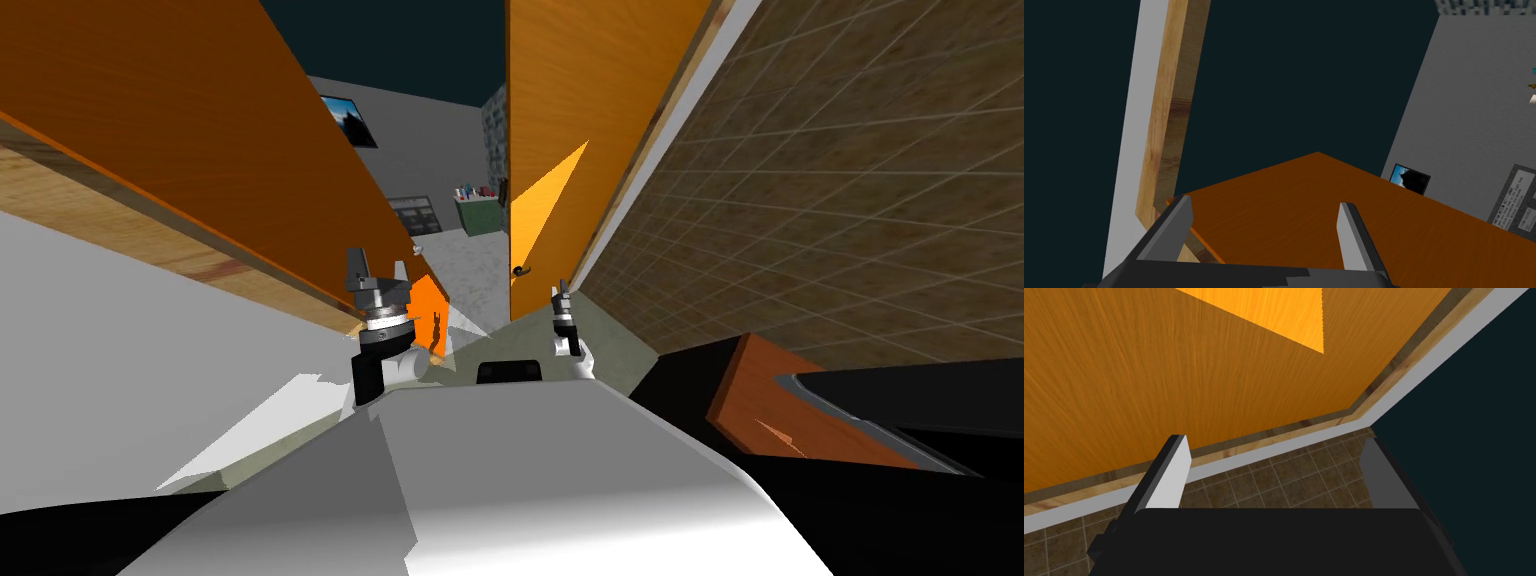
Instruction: Push the door open
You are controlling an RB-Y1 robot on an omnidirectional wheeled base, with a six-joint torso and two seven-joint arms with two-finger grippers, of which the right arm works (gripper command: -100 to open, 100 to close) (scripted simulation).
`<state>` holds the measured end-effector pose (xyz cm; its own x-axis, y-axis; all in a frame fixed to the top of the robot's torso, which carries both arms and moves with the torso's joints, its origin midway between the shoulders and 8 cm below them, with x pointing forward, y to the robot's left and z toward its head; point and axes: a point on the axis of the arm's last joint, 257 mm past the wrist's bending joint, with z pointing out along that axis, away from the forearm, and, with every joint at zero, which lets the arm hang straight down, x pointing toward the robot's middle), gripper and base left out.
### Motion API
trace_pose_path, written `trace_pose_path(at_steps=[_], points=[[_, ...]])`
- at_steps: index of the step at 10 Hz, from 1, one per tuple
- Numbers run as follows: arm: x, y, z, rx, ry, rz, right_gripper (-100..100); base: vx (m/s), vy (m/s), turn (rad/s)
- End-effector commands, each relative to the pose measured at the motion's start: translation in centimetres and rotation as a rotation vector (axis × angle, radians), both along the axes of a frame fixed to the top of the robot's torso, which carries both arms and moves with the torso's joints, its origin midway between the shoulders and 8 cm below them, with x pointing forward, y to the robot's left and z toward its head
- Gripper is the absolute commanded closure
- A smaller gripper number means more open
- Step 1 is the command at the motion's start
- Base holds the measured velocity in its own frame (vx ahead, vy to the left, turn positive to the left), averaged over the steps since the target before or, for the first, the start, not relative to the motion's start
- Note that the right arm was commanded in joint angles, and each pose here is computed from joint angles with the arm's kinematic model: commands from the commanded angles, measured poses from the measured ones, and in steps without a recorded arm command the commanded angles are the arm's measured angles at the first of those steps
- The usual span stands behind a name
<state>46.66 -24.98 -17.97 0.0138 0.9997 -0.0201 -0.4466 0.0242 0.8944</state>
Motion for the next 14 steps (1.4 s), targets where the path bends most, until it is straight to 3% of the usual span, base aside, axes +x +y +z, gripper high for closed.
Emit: trace_pose_path(at_steps=[1,6,9,14], points=[[0.5,0.1,-1.4,0.001,0.027,0.004,-100,0.03,-0.058,0.133],[1.6,0.3,-5.3,0.002,0.105,0.012,-100,0.032,-0.066,0.122],[1.9,0.4,-6.5,0.002,0.129,0.015,-100,0.021,-0.057,0.091],[2.9,0.8,-10.4,0.005,0.21,0.026,-100,0.031,-0.076,0.149]])
